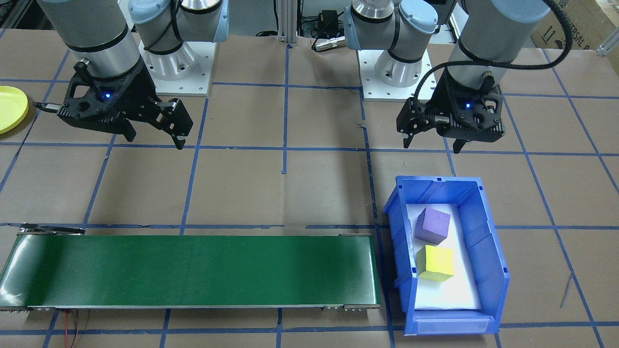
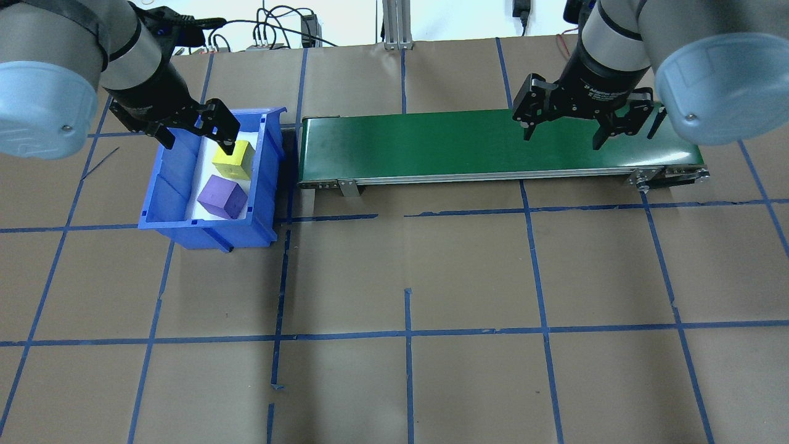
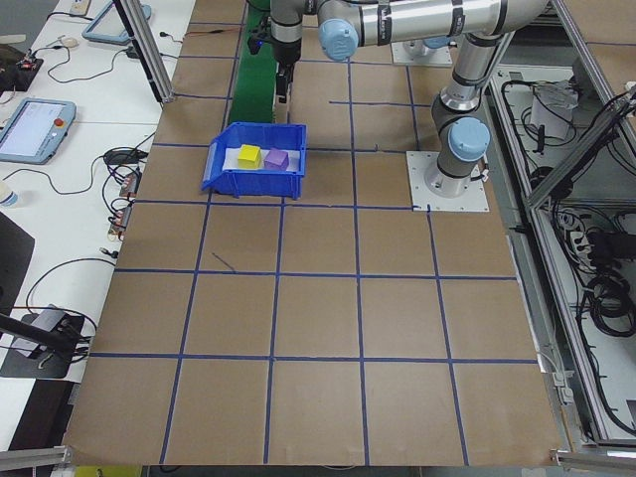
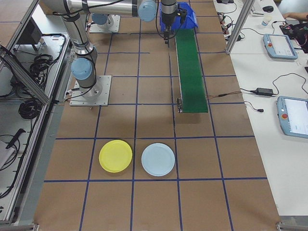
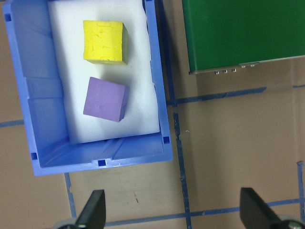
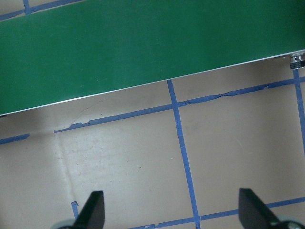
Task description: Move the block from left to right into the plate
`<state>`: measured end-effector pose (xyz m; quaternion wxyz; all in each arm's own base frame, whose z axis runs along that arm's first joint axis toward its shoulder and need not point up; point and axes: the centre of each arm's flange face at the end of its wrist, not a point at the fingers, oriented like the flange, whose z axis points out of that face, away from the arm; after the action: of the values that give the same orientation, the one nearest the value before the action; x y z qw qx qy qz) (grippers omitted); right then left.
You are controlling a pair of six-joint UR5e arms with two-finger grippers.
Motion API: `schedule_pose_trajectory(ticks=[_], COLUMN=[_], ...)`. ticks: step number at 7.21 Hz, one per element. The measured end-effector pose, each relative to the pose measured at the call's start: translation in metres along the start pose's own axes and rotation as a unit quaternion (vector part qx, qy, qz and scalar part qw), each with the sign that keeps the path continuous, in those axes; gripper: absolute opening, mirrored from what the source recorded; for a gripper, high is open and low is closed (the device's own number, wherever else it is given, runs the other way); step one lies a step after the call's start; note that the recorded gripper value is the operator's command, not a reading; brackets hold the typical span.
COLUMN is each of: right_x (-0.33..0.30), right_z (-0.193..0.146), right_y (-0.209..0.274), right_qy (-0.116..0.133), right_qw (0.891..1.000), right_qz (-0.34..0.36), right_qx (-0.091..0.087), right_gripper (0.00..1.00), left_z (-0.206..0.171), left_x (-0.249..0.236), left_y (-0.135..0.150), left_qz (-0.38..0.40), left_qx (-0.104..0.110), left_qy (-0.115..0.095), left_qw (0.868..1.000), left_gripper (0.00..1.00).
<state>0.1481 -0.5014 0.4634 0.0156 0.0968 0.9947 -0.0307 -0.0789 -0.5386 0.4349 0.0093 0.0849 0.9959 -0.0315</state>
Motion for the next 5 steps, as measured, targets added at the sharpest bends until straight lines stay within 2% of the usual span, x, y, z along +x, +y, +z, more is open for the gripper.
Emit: schedule_pose_trajectory(ticks=[3, 5], right_x=[0.000, 0.000], right_z=[0.000, 0.000], right_y=[0.000, 0.000], right_qy=[0.000, 0.000], right_qw=[1.000, 1.000], right_qz=[0.000, 0.000], right_qx=[0.000, 0.000], right_gripper=[1.00, 1.00], left_z=[0.050, 0.077], left_x=[-0.036, -0.041], left_y=[-0.016, -0.025], left_qz=[0.014, 0.044], left_qx=[-0.030, -0.033], left_qy=[0.007, 0.009], left_qw=[0.999, 0.998], left_gripper=[1.00, 1.00])
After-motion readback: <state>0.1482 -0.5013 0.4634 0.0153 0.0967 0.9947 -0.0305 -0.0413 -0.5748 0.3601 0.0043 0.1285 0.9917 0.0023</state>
